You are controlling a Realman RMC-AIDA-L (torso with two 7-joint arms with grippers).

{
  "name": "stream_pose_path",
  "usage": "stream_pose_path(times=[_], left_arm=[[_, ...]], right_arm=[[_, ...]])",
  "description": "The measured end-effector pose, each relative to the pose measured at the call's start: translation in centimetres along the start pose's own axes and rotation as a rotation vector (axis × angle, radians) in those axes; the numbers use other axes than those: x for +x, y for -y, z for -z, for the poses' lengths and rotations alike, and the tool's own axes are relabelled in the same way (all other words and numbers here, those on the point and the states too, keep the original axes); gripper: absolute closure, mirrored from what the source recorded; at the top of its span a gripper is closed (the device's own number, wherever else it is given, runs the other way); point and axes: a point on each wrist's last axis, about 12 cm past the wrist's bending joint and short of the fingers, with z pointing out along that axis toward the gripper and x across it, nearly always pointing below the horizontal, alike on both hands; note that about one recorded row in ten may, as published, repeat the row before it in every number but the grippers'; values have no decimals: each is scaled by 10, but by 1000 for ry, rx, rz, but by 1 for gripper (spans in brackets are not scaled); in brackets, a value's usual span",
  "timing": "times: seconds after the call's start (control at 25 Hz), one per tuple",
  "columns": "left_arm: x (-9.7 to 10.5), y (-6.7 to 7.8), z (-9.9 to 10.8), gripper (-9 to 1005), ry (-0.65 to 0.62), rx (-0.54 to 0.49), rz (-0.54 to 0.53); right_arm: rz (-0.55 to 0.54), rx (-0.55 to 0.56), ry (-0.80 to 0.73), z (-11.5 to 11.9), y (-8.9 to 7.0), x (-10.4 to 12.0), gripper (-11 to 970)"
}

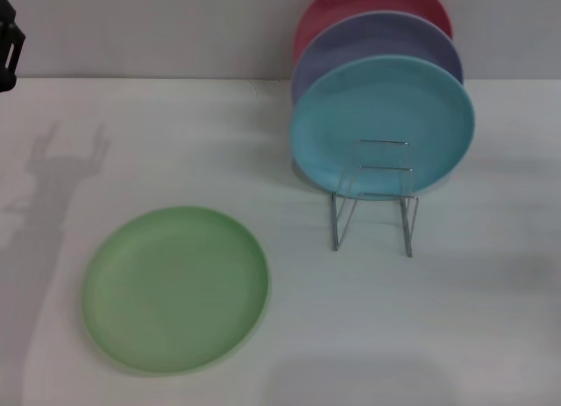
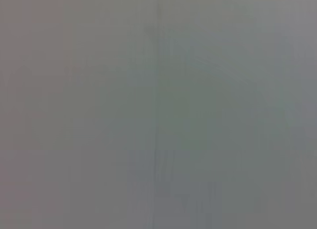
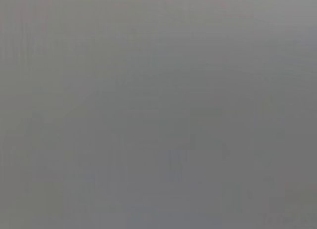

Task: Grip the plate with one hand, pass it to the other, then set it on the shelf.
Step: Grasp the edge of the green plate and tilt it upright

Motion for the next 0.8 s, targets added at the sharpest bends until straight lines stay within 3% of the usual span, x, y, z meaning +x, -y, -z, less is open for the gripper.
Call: stream_pose_path(times=[0.6, 0.8], left_arm=[[1, -10, 8, 286, 0, -26, 9], [3, -8, 3, 286, -26, -20, -69]], right_arm=[[-19, 0, -23, 11, -7, 7, 304], [-27, -2, -29, 14, -10, 9, 304]])
